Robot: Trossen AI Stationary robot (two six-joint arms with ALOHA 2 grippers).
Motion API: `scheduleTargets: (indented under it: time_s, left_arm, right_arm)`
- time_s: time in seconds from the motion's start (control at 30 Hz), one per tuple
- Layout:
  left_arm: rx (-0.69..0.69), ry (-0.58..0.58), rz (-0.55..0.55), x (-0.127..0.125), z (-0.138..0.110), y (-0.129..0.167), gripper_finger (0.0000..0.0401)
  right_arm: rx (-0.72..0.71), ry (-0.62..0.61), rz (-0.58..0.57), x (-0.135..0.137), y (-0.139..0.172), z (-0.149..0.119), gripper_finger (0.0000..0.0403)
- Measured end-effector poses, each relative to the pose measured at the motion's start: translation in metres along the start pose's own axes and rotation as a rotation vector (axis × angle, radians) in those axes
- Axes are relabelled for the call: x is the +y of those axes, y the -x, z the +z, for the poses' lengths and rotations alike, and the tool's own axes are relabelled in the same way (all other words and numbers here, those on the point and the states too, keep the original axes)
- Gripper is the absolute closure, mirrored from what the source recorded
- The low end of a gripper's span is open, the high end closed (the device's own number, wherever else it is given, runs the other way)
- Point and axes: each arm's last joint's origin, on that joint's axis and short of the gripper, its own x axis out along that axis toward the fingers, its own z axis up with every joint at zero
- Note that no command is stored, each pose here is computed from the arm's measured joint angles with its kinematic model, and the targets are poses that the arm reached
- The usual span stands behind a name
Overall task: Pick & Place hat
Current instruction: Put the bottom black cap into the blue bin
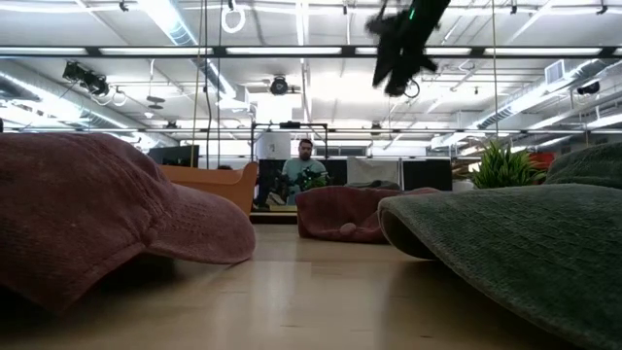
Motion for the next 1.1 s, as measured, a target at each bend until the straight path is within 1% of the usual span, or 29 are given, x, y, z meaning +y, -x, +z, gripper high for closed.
scheduleTargets:
  time_s: [0.1,0.17,0.23,0.33,0.43,0.53,0.6,0.73,0.83,0.9,1.0,1.1]
  left_arm:
    - [-0.001,0.009,0.0,0.0,0.0,0.0,0.0291]
    - [-0.003,0.007,-0.001,0.0,0.0,0.0,0.0291]
    - [-0.003,-0.002,0.0,0.0,0.0,0.0,0.0291]
    - [-0.004,-0.003,-0.001,0.0,0.0,0.0,0.0289]
    - [-0.01,-0.001,-0.005,0.0,0.001,0.0,0.0281]
    - [-0.029,0.007,-0.031,-0.002,0.003,0.0,0.0265]
    - [-0.048,0.013,-0.052,-0.003,0.005,-0.002,0.0252]
    - [-0.041,0.011,-0.058,-0.007,0.014,-0.005,0.023]
    - [0.001,-0.01,-0.049,-0.01,0.018,-0.011,0.0228]
    - [0.033,-0.048,-0.042,-0.012,0.02,-0.014,0.0227]
    - [0.033,-0.065,-0.041,-0.015,0.023,-0.019,0.0227]
    - [0.026,-0.061,-0.033,-0.016,0.027,-0.023,0.0227]
  right_arm:
    - [-0.07,0.033,0.145,0.011,0.044,-0.008,0.0229]
    - [-0.085,0.085,0.225,0.02,0.067,-0.017,0.0228]
    - [-0.069,0.148,0.28,0.028,0.082,-0.028,0.0225]
    - [-0.029,0.219,0.327,0.038,0.099,-0.044,0.0221]
    - [0.004,0.272,0.361,0.047,0.107,-0.055,0.0218]
    - [0.021,0.325,0.403,0.058,0.113,-0.063,0.0218]
    - [0.034,0.385,0.462,0.066,0.117,-0.069,0.0218]
    - [0.055,0.495,0.602,0.083,0.127,-0.08,0.0218]
    - [0.069,0.558,0.681,0.095,0.135,-0.091,0.0218]
    - [0.087,0.629,0.724,0.106,0.138,-0.1,0.0218]
    - [0.133,0.729,0.753,0.125,0.135,-0.113,0.0217]
    - [0.185,0.783,0.767,0.141,0.129,-0.123,0.0217]
